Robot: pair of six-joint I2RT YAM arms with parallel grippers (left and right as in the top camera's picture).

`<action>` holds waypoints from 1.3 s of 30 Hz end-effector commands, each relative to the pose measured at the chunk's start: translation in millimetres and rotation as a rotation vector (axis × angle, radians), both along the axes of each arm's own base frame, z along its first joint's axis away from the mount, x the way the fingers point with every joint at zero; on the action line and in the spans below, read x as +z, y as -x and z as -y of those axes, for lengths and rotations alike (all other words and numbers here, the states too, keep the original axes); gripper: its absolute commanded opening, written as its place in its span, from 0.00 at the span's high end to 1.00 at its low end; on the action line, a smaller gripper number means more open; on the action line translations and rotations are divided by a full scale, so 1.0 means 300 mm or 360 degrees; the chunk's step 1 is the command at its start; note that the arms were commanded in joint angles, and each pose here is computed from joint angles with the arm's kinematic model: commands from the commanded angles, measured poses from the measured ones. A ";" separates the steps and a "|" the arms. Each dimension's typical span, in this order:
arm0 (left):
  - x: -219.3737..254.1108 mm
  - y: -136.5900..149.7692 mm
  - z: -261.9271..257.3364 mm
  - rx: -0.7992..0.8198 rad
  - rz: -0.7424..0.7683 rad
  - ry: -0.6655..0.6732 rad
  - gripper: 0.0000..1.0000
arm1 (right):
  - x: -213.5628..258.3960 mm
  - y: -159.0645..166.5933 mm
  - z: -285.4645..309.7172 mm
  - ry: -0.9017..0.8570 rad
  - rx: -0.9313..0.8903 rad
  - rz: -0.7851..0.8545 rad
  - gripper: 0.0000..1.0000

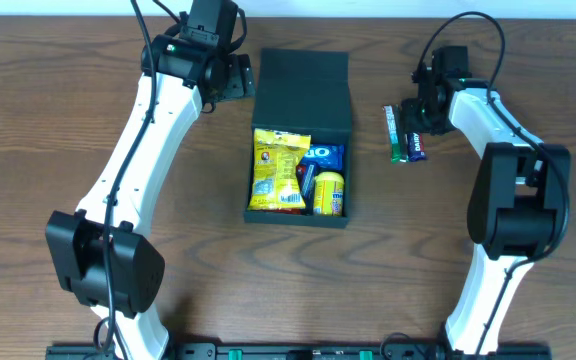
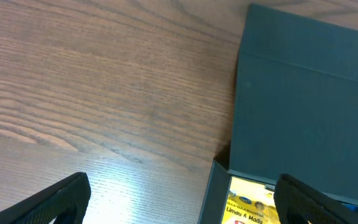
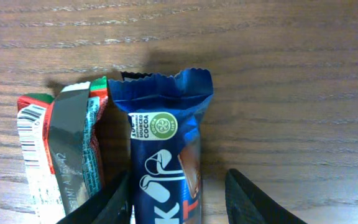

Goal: Pack container
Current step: 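Grasp the blue Dairy Milk bar with the right gripper, then carry the Dairy Milk bar into the box and release it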

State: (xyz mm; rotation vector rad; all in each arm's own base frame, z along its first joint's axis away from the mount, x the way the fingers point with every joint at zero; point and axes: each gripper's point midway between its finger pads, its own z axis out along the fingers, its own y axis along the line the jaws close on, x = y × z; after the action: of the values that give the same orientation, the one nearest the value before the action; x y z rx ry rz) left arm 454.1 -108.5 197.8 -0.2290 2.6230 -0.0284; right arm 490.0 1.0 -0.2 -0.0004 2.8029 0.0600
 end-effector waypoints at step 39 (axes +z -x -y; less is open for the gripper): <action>0.025 -0.025 0.004 -0.0062 0.0061 -0.0019 0.05 | 0.544 0.205 -0.444 -0.0221 -0.0066 -0.0261 0.92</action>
State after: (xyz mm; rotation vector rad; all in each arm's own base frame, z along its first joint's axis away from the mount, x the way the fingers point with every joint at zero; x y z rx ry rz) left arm 459.7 -110.3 201.0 -0.1951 2.5998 -0.0323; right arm 441.5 107.3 162.1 -0.0381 2.9235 0.2031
